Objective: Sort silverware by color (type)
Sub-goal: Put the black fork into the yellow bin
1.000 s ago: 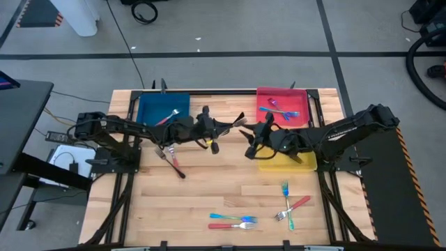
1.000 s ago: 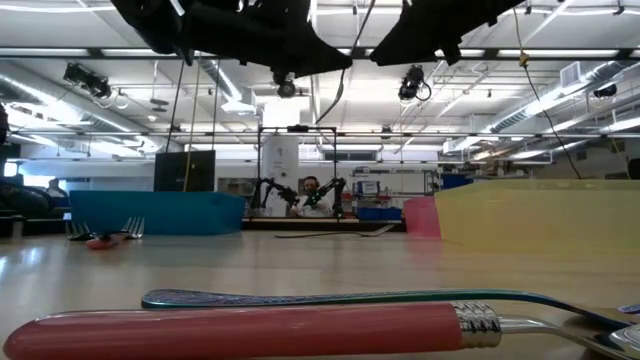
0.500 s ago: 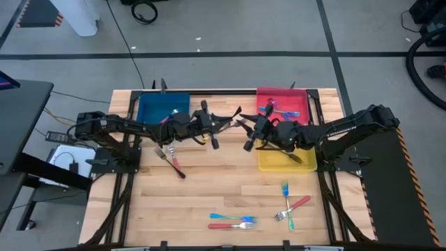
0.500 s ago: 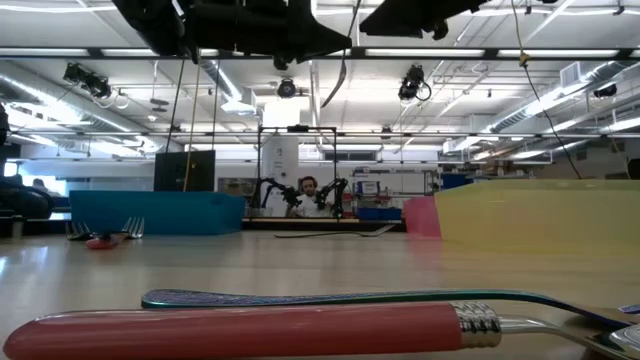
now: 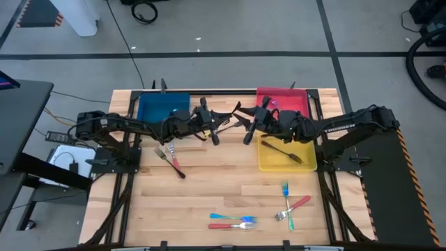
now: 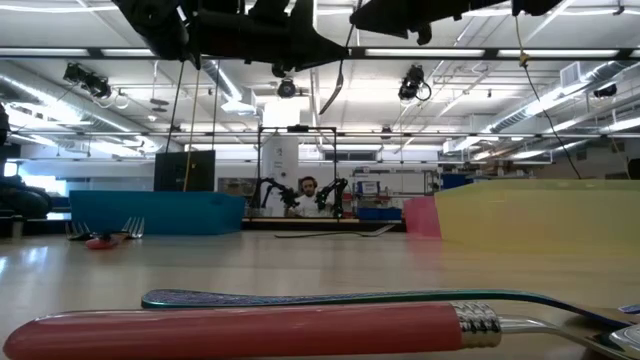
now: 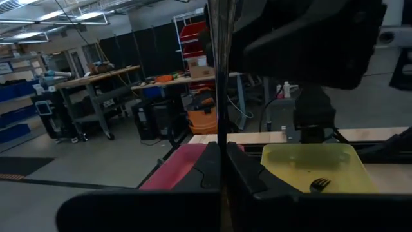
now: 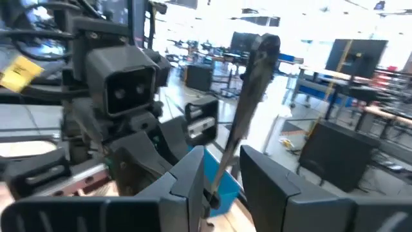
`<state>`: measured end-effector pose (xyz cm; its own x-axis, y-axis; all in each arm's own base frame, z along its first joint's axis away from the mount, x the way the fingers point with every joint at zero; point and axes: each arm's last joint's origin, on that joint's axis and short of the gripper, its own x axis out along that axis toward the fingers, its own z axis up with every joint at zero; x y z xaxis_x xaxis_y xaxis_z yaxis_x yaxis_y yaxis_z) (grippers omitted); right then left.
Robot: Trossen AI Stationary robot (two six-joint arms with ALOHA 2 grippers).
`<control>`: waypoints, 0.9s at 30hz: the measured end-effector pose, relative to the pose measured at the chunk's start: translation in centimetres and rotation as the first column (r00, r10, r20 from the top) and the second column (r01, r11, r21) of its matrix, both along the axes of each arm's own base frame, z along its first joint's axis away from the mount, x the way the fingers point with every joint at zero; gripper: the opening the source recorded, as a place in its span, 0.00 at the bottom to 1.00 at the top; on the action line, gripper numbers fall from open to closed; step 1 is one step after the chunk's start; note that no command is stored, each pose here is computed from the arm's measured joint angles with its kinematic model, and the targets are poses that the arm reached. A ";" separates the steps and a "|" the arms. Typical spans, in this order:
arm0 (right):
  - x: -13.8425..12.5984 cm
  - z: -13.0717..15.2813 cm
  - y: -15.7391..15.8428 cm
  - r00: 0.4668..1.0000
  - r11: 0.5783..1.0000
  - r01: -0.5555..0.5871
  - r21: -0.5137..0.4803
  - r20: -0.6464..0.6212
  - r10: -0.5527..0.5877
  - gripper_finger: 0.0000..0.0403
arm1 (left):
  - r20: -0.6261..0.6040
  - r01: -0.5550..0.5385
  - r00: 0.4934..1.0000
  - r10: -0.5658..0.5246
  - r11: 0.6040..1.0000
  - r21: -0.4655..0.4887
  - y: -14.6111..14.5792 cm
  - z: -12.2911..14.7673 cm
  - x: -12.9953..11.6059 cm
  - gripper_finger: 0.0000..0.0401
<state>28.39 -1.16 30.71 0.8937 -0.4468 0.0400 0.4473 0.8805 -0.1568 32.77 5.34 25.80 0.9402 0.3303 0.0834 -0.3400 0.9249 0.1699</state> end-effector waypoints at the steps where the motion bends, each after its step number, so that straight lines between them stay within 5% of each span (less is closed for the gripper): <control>1: 0.0 0.0 -0.1 1.000 1.000 -0.008 0.002 0.003 0.008 0.27 | -0.002 -0.002 1.000 0.002 1.000 0.001 0.1 0.0 0.0 0.01; 12: 0.2 0.1 -2.0 0.998 0.999 -0.025 0.021 0.052 0.024 0.26 | -0.017 -0.005 1.000 0.005 1.000 0.003 0.1 -0.2 0.0 0.01; 20: 0.2 -0.1 -2.8 0.997 0.997 -0.070 0.026 0.030 0.069 0.05 | -0.029 -0.013 0.999 0.014 1.000 0.006 0.2 -0.3 0.0 0.02; 27: 0.2 -0.3 -2.8 0.996 0.996 -0.091 -0.007 -0.008 0.091 0.03 | -0.050 -0.008 0.999 0.008 1.000 0.004 0.2 -0.5 0.0 0.02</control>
<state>28.61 -3.96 30.41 0.9310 -0.3633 0.0357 0.3640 0.9164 -0.1666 32.78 5.52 25.33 0.9405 0.3378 0.0375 -0.3386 0.9215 0.1901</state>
